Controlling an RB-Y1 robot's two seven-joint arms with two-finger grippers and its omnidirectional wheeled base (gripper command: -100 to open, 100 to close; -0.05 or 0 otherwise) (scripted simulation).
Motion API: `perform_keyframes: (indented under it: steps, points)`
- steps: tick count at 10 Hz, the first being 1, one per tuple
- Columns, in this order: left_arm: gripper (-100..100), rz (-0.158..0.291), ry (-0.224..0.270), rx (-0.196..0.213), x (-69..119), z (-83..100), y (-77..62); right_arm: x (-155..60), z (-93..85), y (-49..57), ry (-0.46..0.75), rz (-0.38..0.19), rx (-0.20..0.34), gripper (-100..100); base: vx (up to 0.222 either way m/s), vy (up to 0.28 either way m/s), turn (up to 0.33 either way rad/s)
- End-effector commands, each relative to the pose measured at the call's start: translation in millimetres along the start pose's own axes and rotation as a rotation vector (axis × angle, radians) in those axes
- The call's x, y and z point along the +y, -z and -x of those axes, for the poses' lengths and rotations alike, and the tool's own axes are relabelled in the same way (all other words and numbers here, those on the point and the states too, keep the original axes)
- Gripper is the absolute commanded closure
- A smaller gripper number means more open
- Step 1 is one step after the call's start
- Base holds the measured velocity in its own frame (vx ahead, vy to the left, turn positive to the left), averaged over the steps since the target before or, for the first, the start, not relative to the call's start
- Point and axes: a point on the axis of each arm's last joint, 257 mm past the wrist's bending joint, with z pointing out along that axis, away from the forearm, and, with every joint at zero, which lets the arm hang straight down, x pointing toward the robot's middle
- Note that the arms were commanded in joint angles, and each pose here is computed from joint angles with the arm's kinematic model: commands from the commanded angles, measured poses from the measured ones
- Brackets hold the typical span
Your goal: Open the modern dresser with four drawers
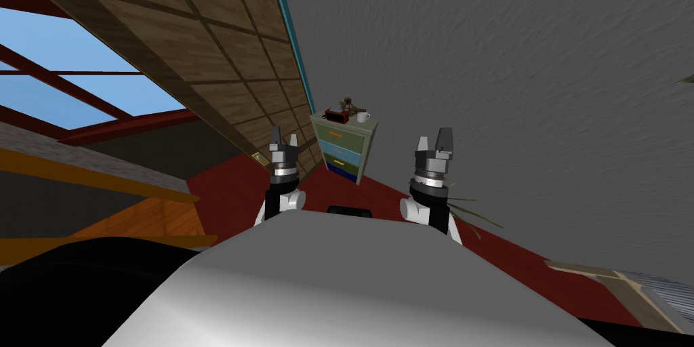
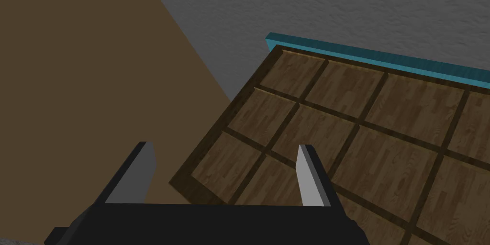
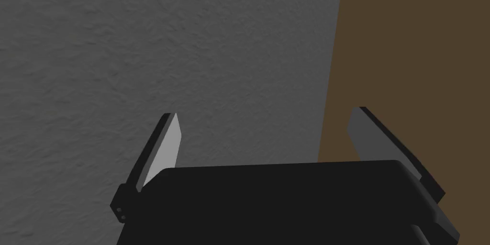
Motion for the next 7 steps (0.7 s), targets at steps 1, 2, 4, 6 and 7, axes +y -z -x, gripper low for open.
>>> perform_keyframes:
  steps: [1, 2, 4, 6, 7]
  points:
    - [0, 0.000, 0.000, 0.000, 0.0, 0.0, 0.0, 0.0, 0.0, 0.0, 0.000, 0.000, 0.000, 0, 0.000, 0.000, 0.000]
    - [0, 0.000, 0.000, 0.000, 0.0, 0.0, 0.0, 0.0, 0.0, 0.0, 0.000, 0.000, 0.000, 0, 0.000, 0.000, 0.000]
    - [0, 0.000, 0.000, 0.000, -0.1, 0.0, 0.0, 0.1, 0.0, 0.0, 0.000, 0.000, 0.000, 0, 0.000, 0.000, 0.000]
    - [0, 0.000, 0.000, 0.000, -0.1, 0.0, 0.0, 0.1, 0.0, 0.0, 0.000, 0.000, 0.000, 0, 0.000, 0.000, 0.000]
    - [0, 0.000, 0.000, 0.000, -0.2, 0.0, 0.0, 0.2, 0.0, -0.1, 0.000, 0.000, 0.000, 0, 0.000, 0.000, 0.000]
